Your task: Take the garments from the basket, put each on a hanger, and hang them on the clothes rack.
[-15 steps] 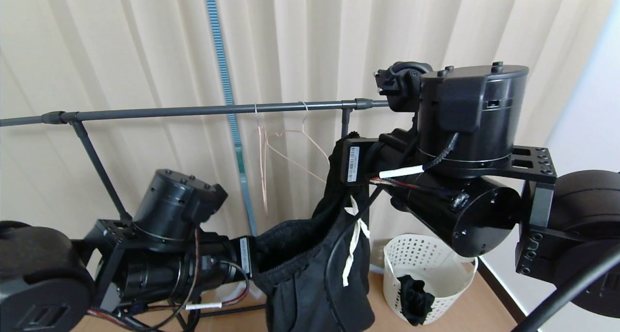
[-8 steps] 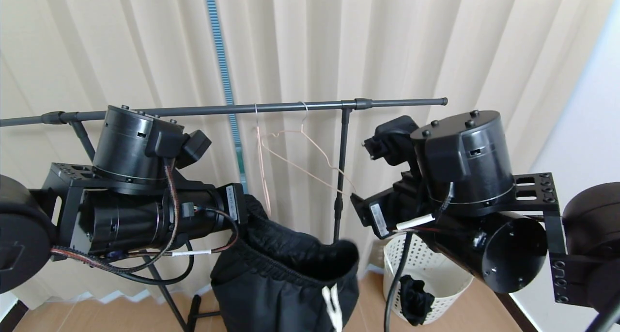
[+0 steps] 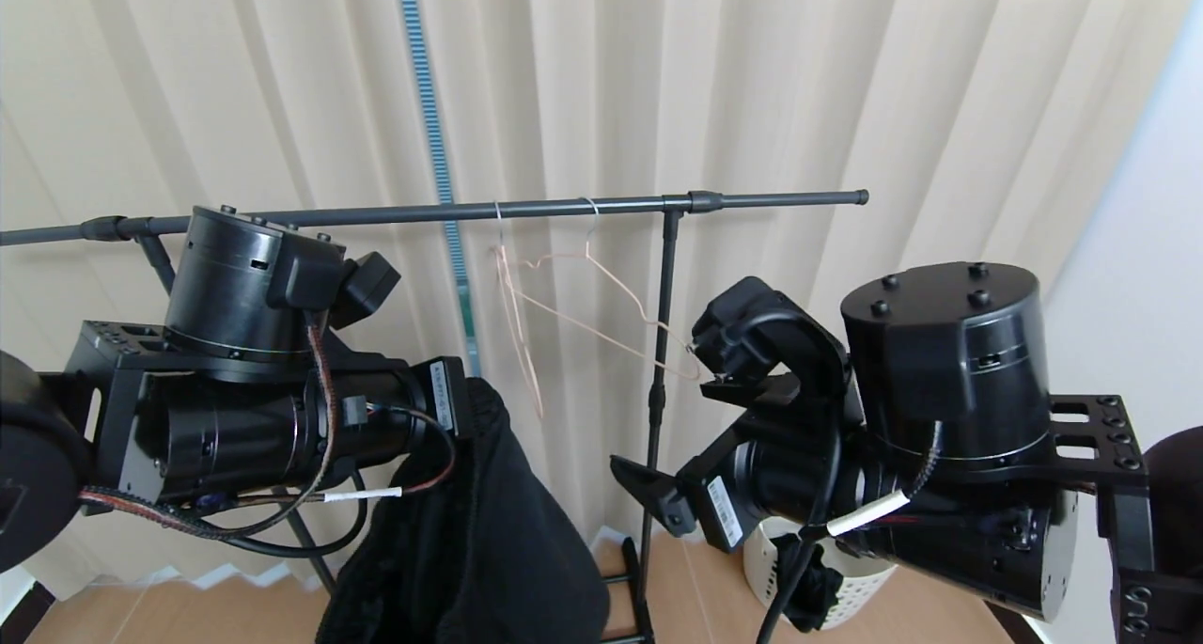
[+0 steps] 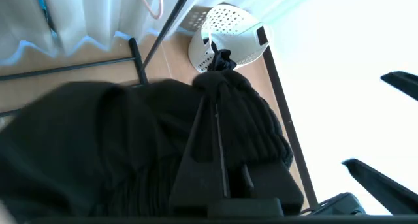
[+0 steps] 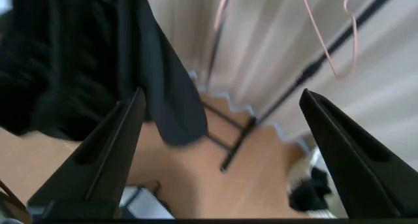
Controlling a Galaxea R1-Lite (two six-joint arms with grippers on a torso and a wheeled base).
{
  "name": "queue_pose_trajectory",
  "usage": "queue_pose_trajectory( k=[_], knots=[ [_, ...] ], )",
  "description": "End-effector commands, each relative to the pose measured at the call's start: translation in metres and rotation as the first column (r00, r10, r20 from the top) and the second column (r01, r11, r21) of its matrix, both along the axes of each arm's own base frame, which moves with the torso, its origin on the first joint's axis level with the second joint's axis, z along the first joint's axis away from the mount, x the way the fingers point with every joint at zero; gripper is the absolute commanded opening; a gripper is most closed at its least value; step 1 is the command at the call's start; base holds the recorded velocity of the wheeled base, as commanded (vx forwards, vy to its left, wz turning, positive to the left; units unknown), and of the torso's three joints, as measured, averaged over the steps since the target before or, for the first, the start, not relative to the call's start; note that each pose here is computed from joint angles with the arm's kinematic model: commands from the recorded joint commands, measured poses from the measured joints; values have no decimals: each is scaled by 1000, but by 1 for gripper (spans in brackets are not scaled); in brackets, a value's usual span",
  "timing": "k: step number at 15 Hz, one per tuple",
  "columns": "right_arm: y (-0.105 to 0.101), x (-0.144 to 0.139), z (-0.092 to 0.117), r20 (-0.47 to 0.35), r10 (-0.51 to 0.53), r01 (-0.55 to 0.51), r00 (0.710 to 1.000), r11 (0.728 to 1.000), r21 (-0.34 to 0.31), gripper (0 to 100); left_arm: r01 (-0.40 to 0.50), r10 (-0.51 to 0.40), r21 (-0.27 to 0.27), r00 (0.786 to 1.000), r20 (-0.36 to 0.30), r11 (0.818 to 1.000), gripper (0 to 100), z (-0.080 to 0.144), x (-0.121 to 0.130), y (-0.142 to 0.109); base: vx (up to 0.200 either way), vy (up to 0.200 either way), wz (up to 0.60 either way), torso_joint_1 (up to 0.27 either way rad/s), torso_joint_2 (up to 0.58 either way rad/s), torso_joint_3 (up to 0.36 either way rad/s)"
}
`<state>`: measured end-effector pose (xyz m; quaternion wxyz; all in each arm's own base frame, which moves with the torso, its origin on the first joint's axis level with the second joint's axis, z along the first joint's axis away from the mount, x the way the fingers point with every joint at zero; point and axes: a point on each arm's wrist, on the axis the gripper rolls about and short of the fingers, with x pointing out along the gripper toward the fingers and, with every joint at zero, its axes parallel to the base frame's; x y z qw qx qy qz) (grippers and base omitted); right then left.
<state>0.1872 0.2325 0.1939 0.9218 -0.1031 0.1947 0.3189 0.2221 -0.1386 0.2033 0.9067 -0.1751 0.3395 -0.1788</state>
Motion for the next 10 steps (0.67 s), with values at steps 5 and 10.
queue_pose_trajectory(
  k=[5,10],
  knots=[
    [25,-15,-28,-29,79,-77,996,995,66,100,7,-7,0,1000,0,1000,0,0,-2,-1,0,0,0,0,0,0],
    [49,-5,-72,-83,75,-76,994,997,-10,100,29,-29,-1,1000,-1,1000,0,0,-6,-6,0,0,0,0,0,0]
  ],
)
